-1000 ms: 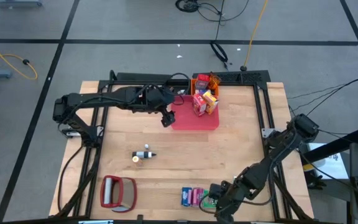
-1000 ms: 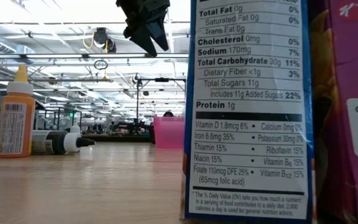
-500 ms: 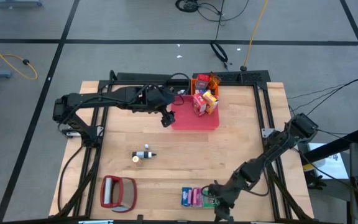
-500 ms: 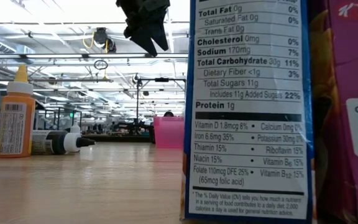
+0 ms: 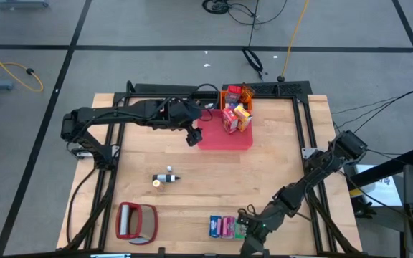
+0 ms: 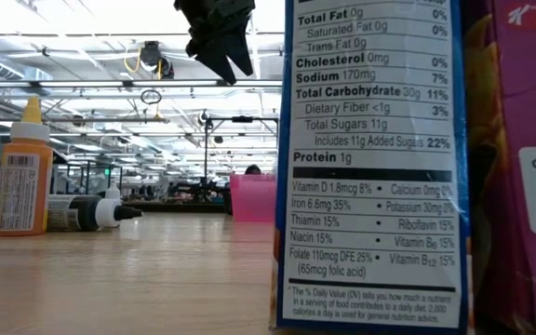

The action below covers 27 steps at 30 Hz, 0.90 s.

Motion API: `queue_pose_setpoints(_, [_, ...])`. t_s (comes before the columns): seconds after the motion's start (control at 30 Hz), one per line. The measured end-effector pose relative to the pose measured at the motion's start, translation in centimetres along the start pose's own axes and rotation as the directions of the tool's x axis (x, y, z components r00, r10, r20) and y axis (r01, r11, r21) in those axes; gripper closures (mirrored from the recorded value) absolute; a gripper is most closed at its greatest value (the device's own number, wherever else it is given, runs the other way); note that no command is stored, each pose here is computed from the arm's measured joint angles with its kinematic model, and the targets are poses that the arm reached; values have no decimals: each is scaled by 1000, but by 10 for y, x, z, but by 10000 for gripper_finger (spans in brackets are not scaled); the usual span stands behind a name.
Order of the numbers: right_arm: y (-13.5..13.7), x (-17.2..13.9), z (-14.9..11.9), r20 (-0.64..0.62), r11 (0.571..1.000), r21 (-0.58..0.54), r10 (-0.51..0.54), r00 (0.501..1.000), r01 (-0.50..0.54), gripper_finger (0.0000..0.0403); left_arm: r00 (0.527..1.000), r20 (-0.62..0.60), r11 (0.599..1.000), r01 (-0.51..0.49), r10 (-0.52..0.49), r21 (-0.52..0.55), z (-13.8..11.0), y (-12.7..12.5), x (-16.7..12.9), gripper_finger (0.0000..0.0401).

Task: Pick & Place Kitchen Items
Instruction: Put the green cereal box into the pink bin

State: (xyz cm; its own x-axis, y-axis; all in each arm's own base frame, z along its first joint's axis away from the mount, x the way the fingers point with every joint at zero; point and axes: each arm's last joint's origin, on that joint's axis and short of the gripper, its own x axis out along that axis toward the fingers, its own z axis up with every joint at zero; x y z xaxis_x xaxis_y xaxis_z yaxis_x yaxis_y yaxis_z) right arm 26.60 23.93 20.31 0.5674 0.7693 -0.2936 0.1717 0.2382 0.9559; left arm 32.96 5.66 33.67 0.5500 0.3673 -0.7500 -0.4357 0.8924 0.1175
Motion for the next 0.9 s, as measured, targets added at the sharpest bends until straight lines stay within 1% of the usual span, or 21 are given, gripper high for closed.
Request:
queue_pose_setpoints(0.13, [9, 0, -1, 5, 995, -60, 83, 997, -82, 177, 1000, 0, 1000, 0, 0, -2, 0, 0, 0, 66])
queue_pose_setpoints(0.23, [5, 0, -2, -3, 999, -11, 49, 999, -49, 173, 1000, 1, 1000, 0, 0, -2, 0, 0, 0, 66])
queue_pose_setpoints(0.27, [4, 0, -2, -4, 999, -15, 42, 999, -42, 173, 1000, 1, 1000, 0, 0, -2, 0, 0, 0, 66])
queue_pose_setpoints(0.4, [8, -1, -2, -6, 994, -85, 66, 998, -66, 179, 1000, 1, 1000, 0, 0, -3, 0, 0, 0, 66])
queue_pose_setpoints(0.6, [9, -1, -3, -5, 989, -120, 82, 997, -82, 182, 1000, 1, 1000, 1, -1, -4, 0, 0, 0, 66])
queue_pose_setpoints(0.73, [14, -1, -4, -6, 978, -161, 130, 991, -129, 173, 1000, 1, 1000, 1, -1, -7, 0, 0, 0, 66])
queue_pose_setpoints(0.9, [14, -1, -4, -6, 979, -156, 129, 992, -129, 146, 1000, 0, 1000, 1, -1, -19, 0, 0, 0, 66])
